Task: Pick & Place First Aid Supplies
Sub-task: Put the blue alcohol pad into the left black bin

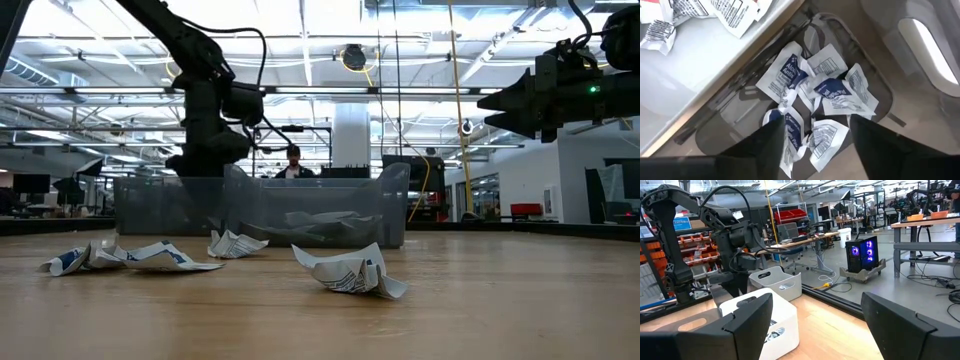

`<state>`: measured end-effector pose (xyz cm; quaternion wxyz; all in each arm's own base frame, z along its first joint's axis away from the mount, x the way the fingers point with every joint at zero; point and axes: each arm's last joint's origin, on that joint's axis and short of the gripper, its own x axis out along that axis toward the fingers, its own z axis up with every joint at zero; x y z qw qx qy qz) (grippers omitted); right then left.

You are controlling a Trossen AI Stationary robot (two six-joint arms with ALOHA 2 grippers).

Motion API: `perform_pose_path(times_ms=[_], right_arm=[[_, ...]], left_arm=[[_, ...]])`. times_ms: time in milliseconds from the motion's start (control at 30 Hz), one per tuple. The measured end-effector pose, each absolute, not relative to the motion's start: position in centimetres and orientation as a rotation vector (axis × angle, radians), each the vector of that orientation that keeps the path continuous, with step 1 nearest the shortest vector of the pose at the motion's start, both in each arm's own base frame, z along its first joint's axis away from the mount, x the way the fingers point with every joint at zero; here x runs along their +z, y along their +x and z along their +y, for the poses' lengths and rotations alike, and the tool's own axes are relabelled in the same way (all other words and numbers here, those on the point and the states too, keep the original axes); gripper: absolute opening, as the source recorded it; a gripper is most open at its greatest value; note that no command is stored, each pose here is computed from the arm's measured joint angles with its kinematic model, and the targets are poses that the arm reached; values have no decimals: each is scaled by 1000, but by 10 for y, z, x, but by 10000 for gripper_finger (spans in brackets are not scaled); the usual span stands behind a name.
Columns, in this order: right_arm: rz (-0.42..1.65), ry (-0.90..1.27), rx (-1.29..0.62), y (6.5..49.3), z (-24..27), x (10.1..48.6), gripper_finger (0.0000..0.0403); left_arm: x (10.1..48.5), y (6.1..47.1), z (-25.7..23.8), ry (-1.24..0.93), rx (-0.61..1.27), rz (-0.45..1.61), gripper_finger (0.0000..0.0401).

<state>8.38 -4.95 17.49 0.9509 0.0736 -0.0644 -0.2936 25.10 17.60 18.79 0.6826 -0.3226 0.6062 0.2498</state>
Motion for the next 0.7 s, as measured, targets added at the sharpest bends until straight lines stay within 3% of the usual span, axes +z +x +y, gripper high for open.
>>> perform_pose_path(times_ms=[300,700], right_arm=[[-131,150,-597,84,-49,175,297],[-131,150,-597,84,-49,175,297]], left_arm=[[201,248,168,-709,554,1341,293],[242,251,118,-544,431,1287,275]])
